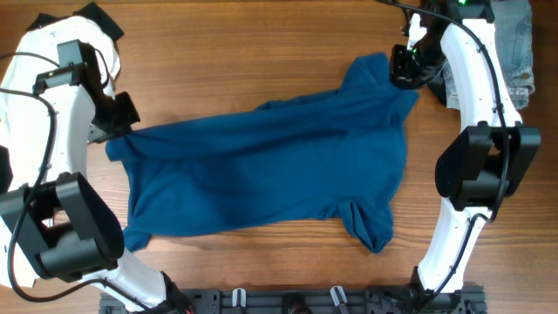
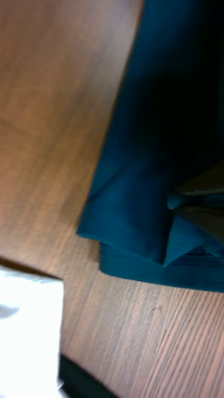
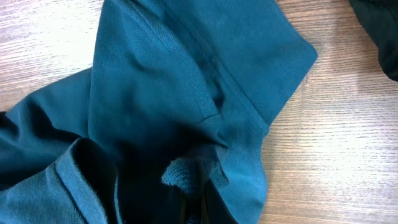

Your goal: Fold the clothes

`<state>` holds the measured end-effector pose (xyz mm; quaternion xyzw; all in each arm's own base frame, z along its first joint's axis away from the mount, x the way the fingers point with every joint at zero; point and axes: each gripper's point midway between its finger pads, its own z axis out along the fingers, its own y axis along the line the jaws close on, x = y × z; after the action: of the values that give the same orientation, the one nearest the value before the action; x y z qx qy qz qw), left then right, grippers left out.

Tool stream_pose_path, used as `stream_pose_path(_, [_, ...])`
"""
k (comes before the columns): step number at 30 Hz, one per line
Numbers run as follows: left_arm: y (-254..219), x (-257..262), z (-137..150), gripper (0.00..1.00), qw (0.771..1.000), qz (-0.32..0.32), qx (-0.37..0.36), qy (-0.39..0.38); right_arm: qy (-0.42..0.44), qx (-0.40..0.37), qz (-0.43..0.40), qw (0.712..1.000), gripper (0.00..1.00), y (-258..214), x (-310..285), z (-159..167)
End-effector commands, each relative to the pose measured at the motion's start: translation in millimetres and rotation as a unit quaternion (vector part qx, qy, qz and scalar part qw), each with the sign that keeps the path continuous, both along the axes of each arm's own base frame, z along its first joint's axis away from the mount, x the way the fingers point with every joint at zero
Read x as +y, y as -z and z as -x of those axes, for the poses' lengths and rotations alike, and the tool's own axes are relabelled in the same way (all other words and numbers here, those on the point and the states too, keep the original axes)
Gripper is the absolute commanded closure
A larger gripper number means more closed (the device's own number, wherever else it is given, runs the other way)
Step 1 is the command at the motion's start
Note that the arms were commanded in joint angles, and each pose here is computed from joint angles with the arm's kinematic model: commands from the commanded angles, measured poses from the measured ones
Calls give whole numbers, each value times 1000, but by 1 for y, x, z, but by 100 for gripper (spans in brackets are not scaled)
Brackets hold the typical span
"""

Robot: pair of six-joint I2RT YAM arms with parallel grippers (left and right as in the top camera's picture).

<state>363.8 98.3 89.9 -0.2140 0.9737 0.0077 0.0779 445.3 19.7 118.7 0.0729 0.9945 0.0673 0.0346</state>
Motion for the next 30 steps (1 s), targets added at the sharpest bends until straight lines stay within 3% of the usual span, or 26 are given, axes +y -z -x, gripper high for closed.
stream_pose_path(1, [5, -3, 10, 96, 1000, 4, 12, -5, -9, 2, 4, 1000, 96, 1, 0, 2])
stream_pose_path(2, [5, -3, 11, 94, 1000, 5, 13, -5, -10, 6, 4, 1000, 91, 1, 0, 4])
stream_pose_path(3, [5, -3, 11, 78, 1000, 5, 14, -4, -14, 11, 4, 1000, 76, 1, 0, 6])
stream_pose_path(4, [5, -3, 11, 53, 1000, 5, 14, -4, -22, 14, 4, 1000, 57, 1, 0, 9])
stream_pose_path(5, [5, -4, 12, 40, 1000, 7, 16, -4, -22, 17, 5, 1000, 44, 1, 0, 10])
stream_pose_path(7, [5, -4, 13, 33, 1000, 7, 17, -4, -22, 17, 4, 1000, 40, 1, 0, 10])
stream_pose_path(15, [-15, -7, 6, 34, 1000, 11, -4, 0, -20, -27, -1, 999, 47, -33, 2, 6])
stream_pose_path(18, [-45, -15, 6, 27, 999, 17, -31, 5, -20, -61, -2, 998, 47, -67, 3, 14])
stream_pose_path(24, [-119, -46, 37, 22, 994, 19, -104, -20, -1, -85, -16, 996, 46, -120, 7, 50])
stream_pose_path(30, [-139, -70, 87, 22, 992, 31, -80, -91, 21, -57, -32, 998, 53, -124, 16, 69])
